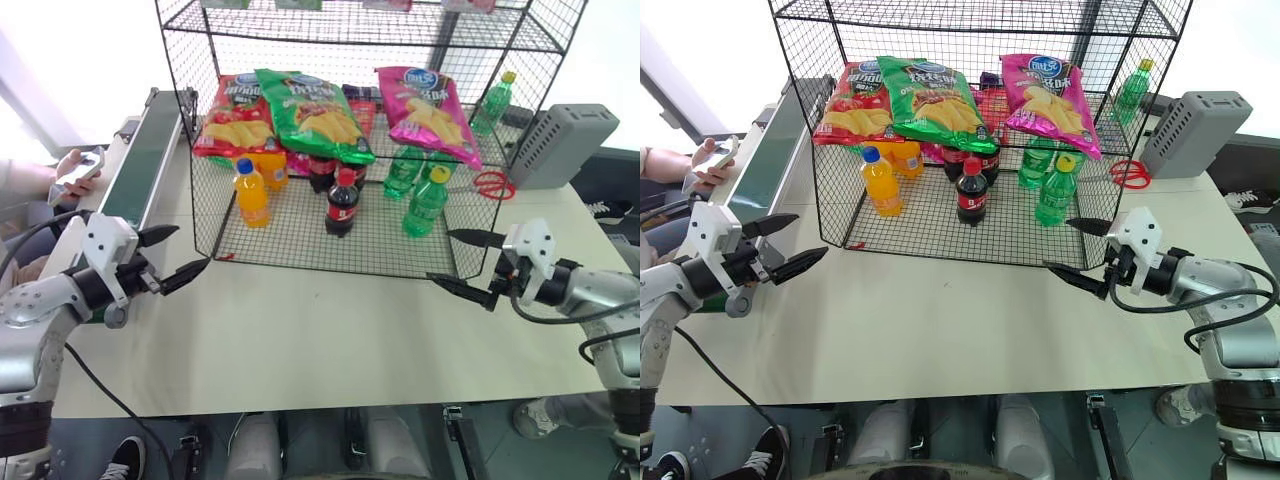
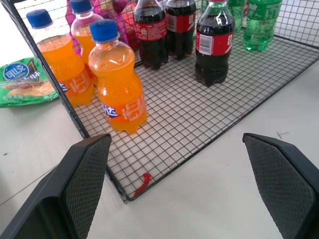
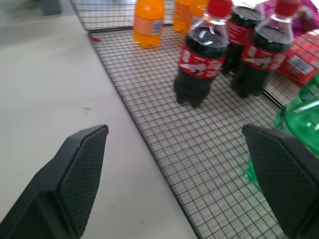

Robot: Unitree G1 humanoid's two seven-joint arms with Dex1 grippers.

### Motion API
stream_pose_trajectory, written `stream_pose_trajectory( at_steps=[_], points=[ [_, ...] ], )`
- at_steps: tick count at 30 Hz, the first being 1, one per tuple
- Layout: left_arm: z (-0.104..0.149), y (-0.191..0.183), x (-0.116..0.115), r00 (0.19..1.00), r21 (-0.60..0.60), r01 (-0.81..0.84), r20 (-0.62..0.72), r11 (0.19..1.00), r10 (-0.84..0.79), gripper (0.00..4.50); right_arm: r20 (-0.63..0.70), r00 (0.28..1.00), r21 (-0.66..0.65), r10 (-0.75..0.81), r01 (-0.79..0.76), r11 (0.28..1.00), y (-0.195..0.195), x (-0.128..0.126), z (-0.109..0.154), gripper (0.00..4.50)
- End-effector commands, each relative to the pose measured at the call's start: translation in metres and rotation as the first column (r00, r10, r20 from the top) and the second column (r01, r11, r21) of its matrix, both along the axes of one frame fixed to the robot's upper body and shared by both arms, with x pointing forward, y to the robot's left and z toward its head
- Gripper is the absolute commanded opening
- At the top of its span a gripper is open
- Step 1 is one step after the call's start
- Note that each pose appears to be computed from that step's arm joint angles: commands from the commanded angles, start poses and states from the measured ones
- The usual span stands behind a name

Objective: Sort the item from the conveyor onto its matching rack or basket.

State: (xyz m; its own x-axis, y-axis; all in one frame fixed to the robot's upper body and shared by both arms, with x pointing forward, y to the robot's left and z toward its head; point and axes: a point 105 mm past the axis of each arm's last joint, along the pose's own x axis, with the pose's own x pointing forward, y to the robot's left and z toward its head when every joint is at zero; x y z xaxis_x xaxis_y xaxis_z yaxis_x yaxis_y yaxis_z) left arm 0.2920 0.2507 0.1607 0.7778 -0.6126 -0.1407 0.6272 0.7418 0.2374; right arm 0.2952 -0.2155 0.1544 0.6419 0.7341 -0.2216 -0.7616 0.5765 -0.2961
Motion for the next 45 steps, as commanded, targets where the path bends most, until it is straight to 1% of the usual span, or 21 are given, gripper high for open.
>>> stream_pose_trajectory(
  at_steps=[1, 4, 6, 8, 11, 18, 36, 42, 45],
  points=[
    [0.009, 0.001, 0.001, 0.999, 0.020, -0.003, 0.046, 1.000, 0.002, 4.50, 0.030, 1.000, -0.005, 0.006, -0.006, 1.000, 0.002, 0.002, 0.007, 4.48],
    [0.008, 0.000, 0.001, 0.999, 0.023, -0.003, 0.047, 1.000, 0.002, 4.50, 0.027, 1.000, 0.024, 0.006, -0.007, 1.000, 0.002, 0.001, 0.010, 4.48],
    [0.008, 0.001, 0.001, 0.999, 0.024, -0.006, 0.047, 1.000, 0.005, 4.50, 0.028, 0.999, 0.045, -0.024, 0.023, 0.999, -0.002, 0.004, 0.011, 4.48],
    [0.009, 0.002, 0.001, 0.999, 0.028, -0.008, 0.051, 1.000, 0.007, 4.50, 0.065, 0.998, 0.014, -0.026, 0.025, 1.000, -0.003, 0.005, 0.012, 4.48],
    [0.008, 0.003, 0.001, 0.999, 0.029, -0.007, 0.050, 1.000, 0.005, 4.50, 0.049, 0.998, 0.013, -0.034, 0.034, 0.999, -0.003, 0.007, 0.011, 4.48],
    [0.008, 0.003, 0.002, 0.999, 0.032, 0.000, 0.050, 0.999, -0.001, 4.50, 0.090, 0.996, -0.012, -0.024, 0.026, 1.000, -0.001, 0.007, 0.013, 4.48],
    [0.008, 0.003, 0.001, 0.999, 0.018, -0.005, 0.048, 1.000, 0.004, 4.50, 0.105, 0.994, -0.017, -0.020, 0.022, 1.000, -0.002, 0.010, 0.012, 4.48],
    [0.008, 0.003, 0.003, 0.999, 0.014, -0.008, 0.052, 1.000, 0.007, 4.50, 0.113, 0.994, -0.039, -0.009, 0.014, 0.999, 0.000, 0.011, 0.011, 4.48],
    [0.005, 0.001, -0.001, 0.999, 0.014, 0.006, 0.034, 1.000, -0.006, 4.50, 0.116, 0.993, -0.041, -0.009, 0.014, 0.999, 0.000, 0.012, 0.012, 4.48]
  ],
)
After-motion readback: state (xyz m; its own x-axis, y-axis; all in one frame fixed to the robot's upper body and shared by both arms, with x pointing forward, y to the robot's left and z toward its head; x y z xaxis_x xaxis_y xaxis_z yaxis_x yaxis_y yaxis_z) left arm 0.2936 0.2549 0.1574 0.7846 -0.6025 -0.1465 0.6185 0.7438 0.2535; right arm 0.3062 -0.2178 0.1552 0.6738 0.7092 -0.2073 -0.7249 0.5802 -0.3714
